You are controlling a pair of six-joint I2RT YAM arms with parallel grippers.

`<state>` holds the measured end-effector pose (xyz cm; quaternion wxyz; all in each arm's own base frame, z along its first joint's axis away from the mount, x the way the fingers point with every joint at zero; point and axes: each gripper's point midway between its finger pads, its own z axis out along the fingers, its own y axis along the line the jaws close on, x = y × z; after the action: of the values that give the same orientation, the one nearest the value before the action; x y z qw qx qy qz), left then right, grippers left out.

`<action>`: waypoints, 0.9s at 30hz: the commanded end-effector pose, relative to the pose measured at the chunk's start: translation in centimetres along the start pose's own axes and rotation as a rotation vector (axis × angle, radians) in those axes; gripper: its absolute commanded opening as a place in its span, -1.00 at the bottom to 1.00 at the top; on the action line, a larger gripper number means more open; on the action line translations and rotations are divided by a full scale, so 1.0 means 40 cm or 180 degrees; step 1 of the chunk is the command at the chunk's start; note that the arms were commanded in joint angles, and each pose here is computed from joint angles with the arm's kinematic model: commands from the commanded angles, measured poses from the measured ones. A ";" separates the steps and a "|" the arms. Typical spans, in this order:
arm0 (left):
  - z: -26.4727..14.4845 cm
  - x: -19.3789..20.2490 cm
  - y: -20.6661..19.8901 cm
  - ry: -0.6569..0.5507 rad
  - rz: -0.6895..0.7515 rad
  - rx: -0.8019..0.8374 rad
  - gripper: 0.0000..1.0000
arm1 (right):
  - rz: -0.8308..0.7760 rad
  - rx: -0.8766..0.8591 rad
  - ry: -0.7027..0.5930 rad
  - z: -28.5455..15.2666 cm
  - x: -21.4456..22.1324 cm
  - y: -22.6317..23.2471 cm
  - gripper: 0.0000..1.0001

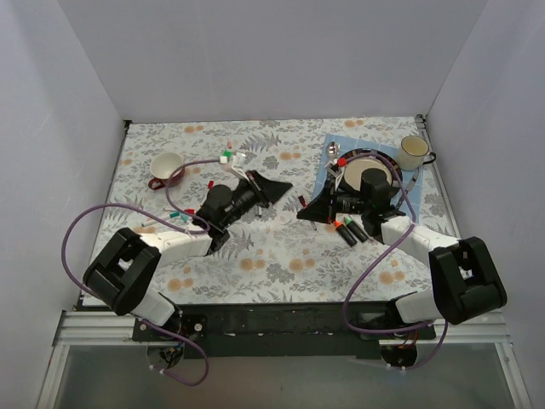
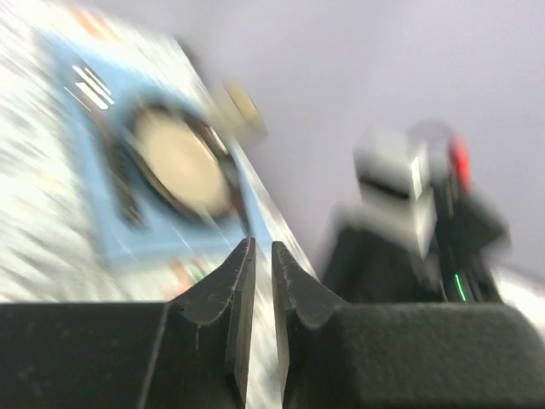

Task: Open the pen caps

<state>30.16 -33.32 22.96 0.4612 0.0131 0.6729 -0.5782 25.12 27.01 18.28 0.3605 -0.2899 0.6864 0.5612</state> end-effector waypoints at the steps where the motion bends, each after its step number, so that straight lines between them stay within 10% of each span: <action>1: -0.089 -0.471 0.147 -0.1981 0.0364 -0.0971 -1.00 | 0.0373 -0.0576 0.0526 -0.041 0.119 0.080 -0.97; 12: -0.067 -0.431 0.071 -0.1494 0.0366 -0.0388 -0.95 | 0.0162 -0.0603 0.0536 -0.041 0.107 0.088 -0.97; 14: -0.065 -0.367 0.034 -0.1145 0.0273 -0.0056 -0.35 | 0.0101 -0.0629 0.0519 -0.046 0.101 0.090 -0.97; 18: -0.089 -0.237 -0.006 -0.0643 -0.0168 0.0417 0.16 | 0.0013 -0.0669 0.0451 -0.062 0.083 0.089 -0.97; 27: -0.058 0.002 -0.075 -0.0179 -0.0309 0.0710 0.36 | 0.0063 -0.0755 0.0451 -0.068 0.090 0.092 -0.97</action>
<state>28.56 -31.35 24.00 0.4424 -0.0055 0.6207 -0.6472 19.79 25.05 16.45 0.2545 -0.3383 0.6669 0.6132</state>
